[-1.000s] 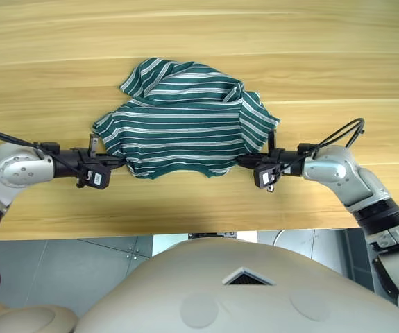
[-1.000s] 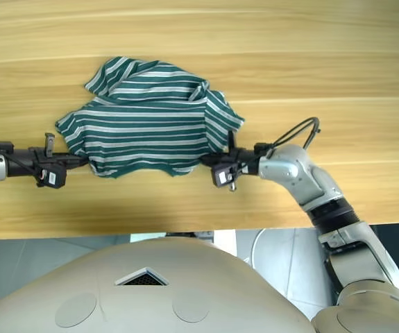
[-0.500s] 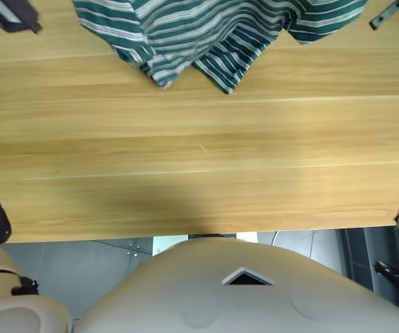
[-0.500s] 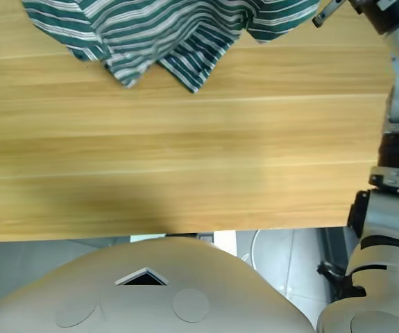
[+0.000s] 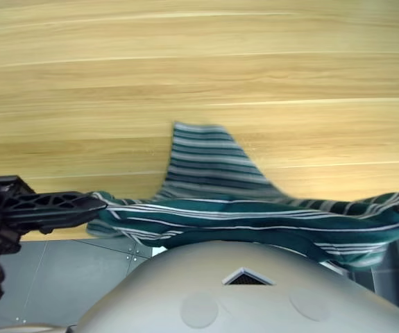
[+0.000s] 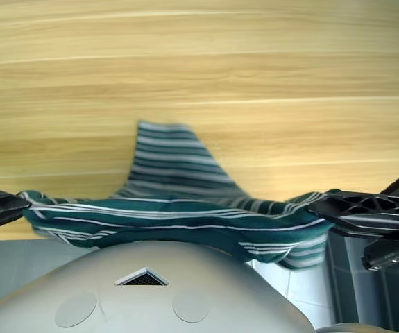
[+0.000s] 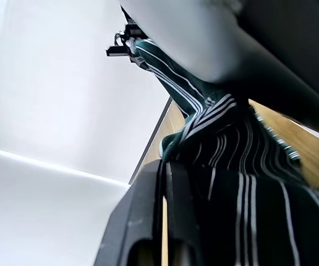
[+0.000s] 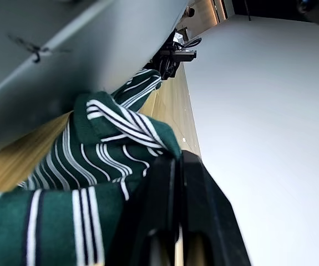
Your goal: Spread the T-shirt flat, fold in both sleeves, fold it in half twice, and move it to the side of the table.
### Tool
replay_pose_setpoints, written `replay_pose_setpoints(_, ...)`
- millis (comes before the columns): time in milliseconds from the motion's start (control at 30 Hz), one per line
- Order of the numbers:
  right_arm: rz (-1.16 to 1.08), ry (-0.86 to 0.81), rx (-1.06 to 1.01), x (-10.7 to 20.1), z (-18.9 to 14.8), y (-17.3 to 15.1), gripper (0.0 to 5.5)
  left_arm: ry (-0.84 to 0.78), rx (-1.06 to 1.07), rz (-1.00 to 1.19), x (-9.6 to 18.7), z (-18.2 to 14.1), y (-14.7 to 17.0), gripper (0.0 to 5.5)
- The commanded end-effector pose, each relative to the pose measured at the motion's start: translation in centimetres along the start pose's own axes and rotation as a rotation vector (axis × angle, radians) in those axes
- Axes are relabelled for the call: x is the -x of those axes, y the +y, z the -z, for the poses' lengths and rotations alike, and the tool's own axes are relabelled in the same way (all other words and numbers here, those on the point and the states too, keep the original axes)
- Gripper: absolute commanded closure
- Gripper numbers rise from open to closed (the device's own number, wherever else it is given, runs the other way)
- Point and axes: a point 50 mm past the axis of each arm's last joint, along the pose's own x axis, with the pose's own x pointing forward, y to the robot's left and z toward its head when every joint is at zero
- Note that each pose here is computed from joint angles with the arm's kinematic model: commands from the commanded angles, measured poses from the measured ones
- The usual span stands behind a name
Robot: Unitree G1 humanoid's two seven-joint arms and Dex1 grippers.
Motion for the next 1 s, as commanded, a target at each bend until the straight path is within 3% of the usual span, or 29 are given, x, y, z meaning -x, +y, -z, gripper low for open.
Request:
replay_pose_setpoints(33,-0.094,0.184,-0.122,-0.4,5.6,0.2,5.5,0.182,0.082,0.027,0.4,4.9,1.9,5.47)
replay_pose_setpoints(167,-0.262,0.356,-0.245,-1.7,12.9,0.2,5.5,0.372,0.181,0.178,-1.0,12.7,1.7,5.47)
replay_pose_setpoints(200,-0.311,0.472,-0.262,-1.8,15.7,-0.7,5.5,0.411,0.222,0.243,-1.5,14.7,2.1,5.47)
replay_pose_setpoints(267,-0.242,0.776,-0.237,-3.0,21.6,-5.9,5.5,0.549,0.312,0.321,-2.1,19.0,5.1,5.47)
replay_pose_setpoints(333,0.171,1.109,-0.033,-4.3,23.6,-15.4,5.5,0.79,0.323,0.076,-3.1,22.0,12.8,5.47)
replay_pose_setpoints(367,0.572,1.177,0.125,-3.9,21.2,-21.8,5.5,0.932,0.184,-0.269,-3.2,21.4,19.1,5.47)
replay_pose_setpoints(400,0.988,1.134,0.274,-2.7,16.6,-27.4,5.5,0.939,0.005,-0.783,-1.9,17.6,26.5,5.47)
replay_pose_setpoints(433,1.308,0.991,0.31,-1.5,12.3,-30.7,5.5,0.803,-0.076,-1.216,0.0,12.8,31.3,5.47)
replay_pose_setpoints(467,1.521,0.829,0.356,-0.3,8.4,-32.6,5.5,0.506,-0.041,-1.556,2.4,7.8,34.1,5.47)
replay_pose_setpoints(500,1.616,0.712,0.405,0.5,6.2,-33.3,5.5,0.269,-0.019,-1.7,4.2,4.6,35.0,5.47)
replay_pose_setpoints(533,1.65,0.628,0.436,0.9,5.0,-33.4,5.5,0.16,-0.078,-1.729,5.2,2.8,35.1,5.47)
replay_pose_setpoints(567,1.634,0.577,0.484,1.1,4.7,-33.0,5.5,0.128,-0.184,-1.69,5.6,1.8,34.8,5.47)
replay_pose_setpoints(633,1.432,0.595,0.578,0.8,7.3,-30.0,5.5,0.277,-0.37,-1.55,6.0,3.5,32.5,5.47)
replay_pose_setpoints(700,1.214,0.68,0.594,1.2,11.7,-24.0,5.5,0.371,-0.483,-1.417,6.9,6.3,28.4,5.47)
replay_pose_setpoints(800,0.992,0.808,0.451,1.7,17.4,-13.3,5.5,0.528,-0.497,-1.184,7.7,11.6,19.8,5.47)
replay_pose_setpoints(900,0.707,0.829,0.22,0.2,19.9,-4.1,5.5,0.593,-0.229,-0.731,4.3,17.4,8.2,5.47)
replay_pose_setpoints(1000,0.414,0.76,0.107,-2.2,19.5,0.8,5.5,0.585,0.131,-0.269,1.1,18.9,-2.9,5.47)
